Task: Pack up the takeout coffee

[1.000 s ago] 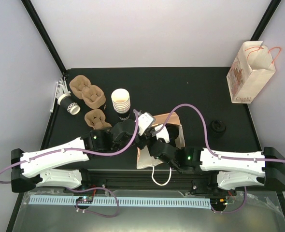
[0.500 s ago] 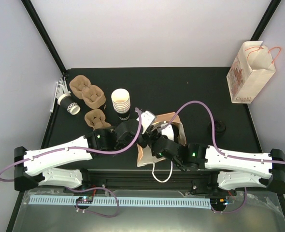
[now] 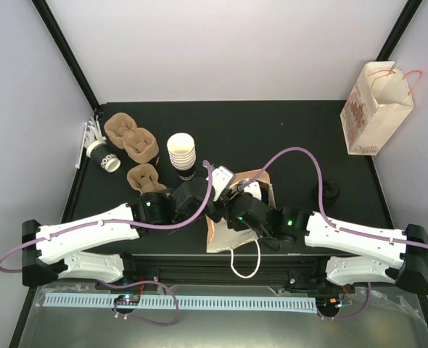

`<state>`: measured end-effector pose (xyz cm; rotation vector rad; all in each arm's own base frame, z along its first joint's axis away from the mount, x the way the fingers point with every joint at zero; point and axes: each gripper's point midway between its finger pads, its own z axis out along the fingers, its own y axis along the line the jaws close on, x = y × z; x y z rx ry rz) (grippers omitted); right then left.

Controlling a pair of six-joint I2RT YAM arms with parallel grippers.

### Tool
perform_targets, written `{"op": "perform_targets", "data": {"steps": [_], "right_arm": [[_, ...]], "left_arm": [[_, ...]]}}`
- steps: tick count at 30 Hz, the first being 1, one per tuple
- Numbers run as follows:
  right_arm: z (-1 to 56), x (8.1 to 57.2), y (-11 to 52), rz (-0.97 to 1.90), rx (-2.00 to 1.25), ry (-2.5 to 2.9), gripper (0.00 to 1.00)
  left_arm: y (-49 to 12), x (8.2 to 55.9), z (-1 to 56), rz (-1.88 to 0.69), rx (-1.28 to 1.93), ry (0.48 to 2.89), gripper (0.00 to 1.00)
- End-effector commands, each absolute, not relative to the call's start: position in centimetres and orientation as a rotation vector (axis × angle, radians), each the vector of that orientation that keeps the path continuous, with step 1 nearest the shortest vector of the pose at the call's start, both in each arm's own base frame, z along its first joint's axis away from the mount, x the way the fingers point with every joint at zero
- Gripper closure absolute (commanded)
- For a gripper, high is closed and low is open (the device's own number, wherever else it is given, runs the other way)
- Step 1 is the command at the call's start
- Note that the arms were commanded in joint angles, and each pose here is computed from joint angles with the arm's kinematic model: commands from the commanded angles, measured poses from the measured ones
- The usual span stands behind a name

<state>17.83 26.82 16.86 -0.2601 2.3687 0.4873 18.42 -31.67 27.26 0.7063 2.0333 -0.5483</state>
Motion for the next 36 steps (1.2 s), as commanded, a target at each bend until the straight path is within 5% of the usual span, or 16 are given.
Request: {"op": "perform_targets", "data": {"steps": [1,21,36], "right_arm": [[17.3,17.8,27.8,0.541,-0.26,2.396,0.52],[17.6,18.4,28.6,0.202,-0.362,1.965,0.58],[17.2,18.3,28.0,0.281,-0.384,1.841,0.56]], "left_arm": [[-32.3,17.9,28.2,-0.622,0.685,2.058,0.98],[-32.2,16.8,29.6,-0.759,0.655,2.012,0.99],[-31.0,16.3,31.2,-0.919,0.537,2.052,0.98]]}}
